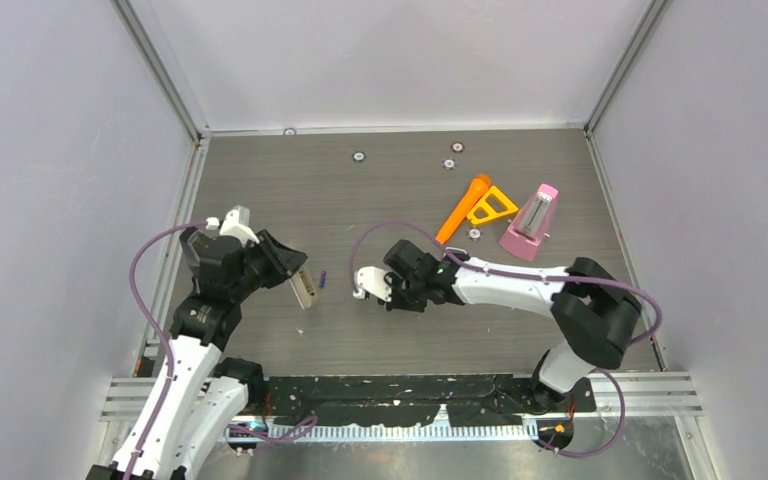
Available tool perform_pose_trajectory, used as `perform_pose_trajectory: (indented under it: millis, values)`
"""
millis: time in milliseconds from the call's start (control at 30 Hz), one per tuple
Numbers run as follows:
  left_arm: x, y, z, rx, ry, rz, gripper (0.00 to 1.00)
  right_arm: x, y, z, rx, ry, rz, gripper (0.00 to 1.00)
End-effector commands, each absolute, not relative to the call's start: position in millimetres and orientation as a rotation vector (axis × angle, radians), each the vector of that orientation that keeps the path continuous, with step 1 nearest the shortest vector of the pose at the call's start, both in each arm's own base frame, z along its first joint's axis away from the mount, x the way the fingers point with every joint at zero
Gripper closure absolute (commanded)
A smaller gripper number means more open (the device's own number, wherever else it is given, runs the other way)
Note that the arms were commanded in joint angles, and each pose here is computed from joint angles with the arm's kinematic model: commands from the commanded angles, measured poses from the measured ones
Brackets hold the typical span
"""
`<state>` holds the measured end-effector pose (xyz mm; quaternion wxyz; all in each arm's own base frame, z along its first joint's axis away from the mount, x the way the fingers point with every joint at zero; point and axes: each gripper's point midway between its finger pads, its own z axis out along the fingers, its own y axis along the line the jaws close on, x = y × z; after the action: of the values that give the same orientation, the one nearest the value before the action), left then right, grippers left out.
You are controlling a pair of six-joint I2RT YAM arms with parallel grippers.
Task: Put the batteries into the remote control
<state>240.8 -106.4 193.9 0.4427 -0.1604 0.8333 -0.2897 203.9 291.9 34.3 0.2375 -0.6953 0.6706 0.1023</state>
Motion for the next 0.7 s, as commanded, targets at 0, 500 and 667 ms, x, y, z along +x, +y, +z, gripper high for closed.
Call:
perform_pose_trajectory:
  millis: [0,500,667]
  values:
    - [244,-127,218,-0.286,1.961,-0.878,1.00,220,322,117,-1.501,1.805,0.469,0.95]
    - [219,-187,289,-0.011,1.583,-1.332,1.00,188,347,310,-0.522,1.628,1.090,0.95]
    - [209,-197,298,0.006,1.523,-1.361,1.00,177,361,329,-0.435,1.572,1.121,0.94]
